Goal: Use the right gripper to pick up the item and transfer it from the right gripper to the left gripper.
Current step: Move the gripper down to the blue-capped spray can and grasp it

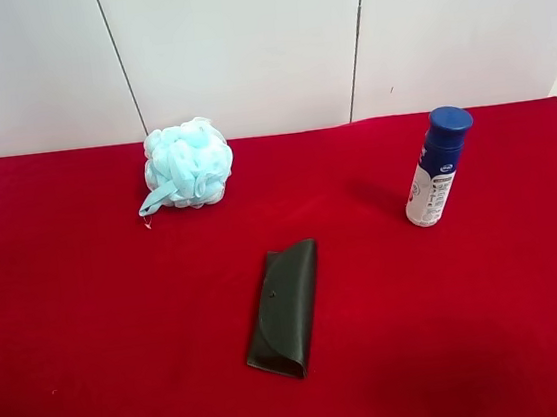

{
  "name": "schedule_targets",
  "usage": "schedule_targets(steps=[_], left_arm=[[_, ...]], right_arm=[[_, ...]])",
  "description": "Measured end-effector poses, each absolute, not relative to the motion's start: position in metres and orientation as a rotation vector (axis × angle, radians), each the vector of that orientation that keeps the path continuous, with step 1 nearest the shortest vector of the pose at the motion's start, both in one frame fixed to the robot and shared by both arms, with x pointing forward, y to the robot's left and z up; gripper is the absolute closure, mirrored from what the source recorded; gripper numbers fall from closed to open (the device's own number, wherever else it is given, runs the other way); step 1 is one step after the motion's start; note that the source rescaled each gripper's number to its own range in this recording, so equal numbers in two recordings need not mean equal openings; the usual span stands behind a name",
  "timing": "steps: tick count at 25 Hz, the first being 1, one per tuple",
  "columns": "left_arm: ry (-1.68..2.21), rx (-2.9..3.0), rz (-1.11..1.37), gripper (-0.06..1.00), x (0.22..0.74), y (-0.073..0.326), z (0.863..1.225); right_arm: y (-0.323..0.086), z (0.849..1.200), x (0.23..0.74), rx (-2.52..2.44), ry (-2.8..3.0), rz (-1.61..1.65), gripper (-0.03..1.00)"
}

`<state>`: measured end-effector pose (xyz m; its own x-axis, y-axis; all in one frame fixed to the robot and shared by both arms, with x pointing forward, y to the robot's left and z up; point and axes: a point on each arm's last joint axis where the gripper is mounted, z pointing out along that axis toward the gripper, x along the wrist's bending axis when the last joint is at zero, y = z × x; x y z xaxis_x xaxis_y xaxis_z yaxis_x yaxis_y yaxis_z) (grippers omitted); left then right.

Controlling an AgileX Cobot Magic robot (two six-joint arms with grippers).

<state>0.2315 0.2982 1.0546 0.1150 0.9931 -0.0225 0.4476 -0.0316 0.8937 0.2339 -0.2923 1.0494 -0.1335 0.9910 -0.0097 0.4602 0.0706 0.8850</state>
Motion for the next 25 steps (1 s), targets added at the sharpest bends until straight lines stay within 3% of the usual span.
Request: schedule_targets(steps=[25], left_arm=[[1.444, 1.598, 0.866, -0.06, 0.2315, 0.2982, 1.0546]], right_arm=[[-0.2923, 1.0494, 0.2339, 1.459, 1.679, 1.004, -0.03]])
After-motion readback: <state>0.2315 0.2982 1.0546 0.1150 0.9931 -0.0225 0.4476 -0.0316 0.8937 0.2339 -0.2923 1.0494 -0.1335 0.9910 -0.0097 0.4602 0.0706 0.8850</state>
